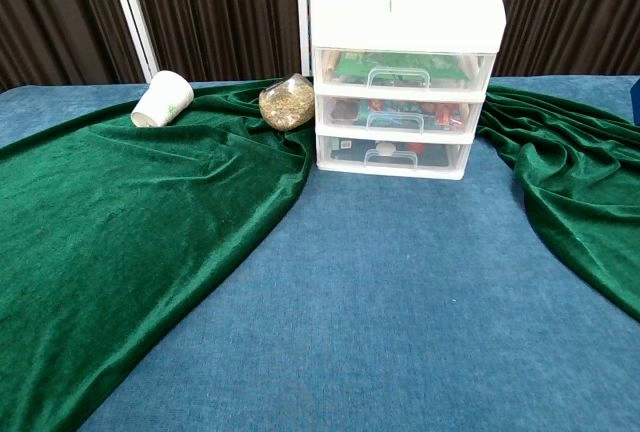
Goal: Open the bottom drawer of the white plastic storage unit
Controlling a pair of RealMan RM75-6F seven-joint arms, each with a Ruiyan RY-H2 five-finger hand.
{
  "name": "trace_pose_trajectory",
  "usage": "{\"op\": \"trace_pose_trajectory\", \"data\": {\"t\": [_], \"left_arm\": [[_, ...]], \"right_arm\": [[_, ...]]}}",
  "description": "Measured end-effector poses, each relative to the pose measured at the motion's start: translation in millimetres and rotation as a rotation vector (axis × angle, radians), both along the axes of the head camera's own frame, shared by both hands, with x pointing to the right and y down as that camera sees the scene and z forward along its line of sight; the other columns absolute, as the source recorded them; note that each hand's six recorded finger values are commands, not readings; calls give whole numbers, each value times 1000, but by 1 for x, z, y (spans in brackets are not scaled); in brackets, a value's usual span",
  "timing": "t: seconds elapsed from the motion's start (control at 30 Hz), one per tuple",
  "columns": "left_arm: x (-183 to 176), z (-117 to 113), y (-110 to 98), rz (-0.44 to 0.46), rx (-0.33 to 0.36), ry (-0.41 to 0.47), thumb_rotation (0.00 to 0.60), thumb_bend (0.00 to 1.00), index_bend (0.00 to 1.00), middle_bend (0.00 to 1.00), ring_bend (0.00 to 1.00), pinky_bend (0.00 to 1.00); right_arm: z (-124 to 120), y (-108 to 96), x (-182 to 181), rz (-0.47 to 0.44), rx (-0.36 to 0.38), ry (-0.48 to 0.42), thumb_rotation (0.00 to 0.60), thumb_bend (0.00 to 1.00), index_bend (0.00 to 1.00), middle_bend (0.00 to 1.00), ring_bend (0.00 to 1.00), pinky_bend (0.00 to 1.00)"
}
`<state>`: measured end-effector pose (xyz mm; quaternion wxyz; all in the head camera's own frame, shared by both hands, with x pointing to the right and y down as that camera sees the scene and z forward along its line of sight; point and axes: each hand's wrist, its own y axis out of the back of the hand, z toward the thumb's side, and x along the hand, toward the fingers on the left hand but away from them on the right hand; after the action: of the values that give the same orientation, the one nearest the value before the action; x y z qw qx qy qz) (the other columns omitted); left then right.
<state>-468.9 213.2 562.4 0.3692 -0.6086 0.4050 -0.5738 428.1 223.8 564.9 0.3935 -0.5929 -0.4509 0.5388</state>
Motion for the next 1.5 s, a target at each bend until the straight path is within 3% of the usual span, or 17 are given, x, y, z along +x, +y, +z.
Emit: {"op": "trace_pose_trajectory", "data": {"t": [0.3,0.37,0.4,0.43,0.5,0.57,0.7,0.8,1.0,1.23,1.33,1.5], "left_arm": [[0,-2,-1,0,5,4,600,91,0,0,0,0],[0,-3,-1,-1,10,6,600,91,0,0,0,0],[0,-4,-1,-1,13,7,600,92,0,0,0,0],[0,-5,-1,-1,17,9,600,92,0,0,0,0],[0,-7,-2,-1,27,15,600,91,0,0,0,0],[-1,-9,-2,-4,33,19,600,91,0,0,0,0],[-3,-12,-3,-11,42,24,600,91,0,0,0,0],[-4,-14,-3,-15,49,31,600,90,0,0,0,0],[-5,-18,-3,-15,56,46,600,91,0,0,0,0],[-6,-21,-4,-22,62,66,600,91,0,0,0,0],[-8,-22,-4,-26,60,75,600,91,0,0,0,0],[-11,-23,-6,-36,63,87,600,91,0,0,0,0]], "right_arm": [[0,1,-4,1,-10,-35,600,264,162,0,0,1],[0,1,-7,-2,-14,-61,600,264,163,9,2,28],[0,1,-9,-3,-17,-74,600,263,167,44,33,89],[1,1,-12,-3,-21,-93,600,263,170,91,84,159],[2,-1,-17,0,-31,-128,600,262,181,337,356,426],[4,-3,-27,3,-46,-177,600,262,184,523,563,580],[13,-9,-51,8,-106,-298,600,276,182,724,766,715],[26,-16,-72,29,-192,-406,600,349,164,808,845,753],[62,-31,-120,156,-422,-686,600,501,116,870,906,790],[93,-44,-189,338,-672,-1050,600,553,107,881,918,801],[105,-48,-217,377,-729,-1150,600,558,128,881,918,801],[124,-54,-244,442,-755,-1248,600,559,141,881,917,801]]}}
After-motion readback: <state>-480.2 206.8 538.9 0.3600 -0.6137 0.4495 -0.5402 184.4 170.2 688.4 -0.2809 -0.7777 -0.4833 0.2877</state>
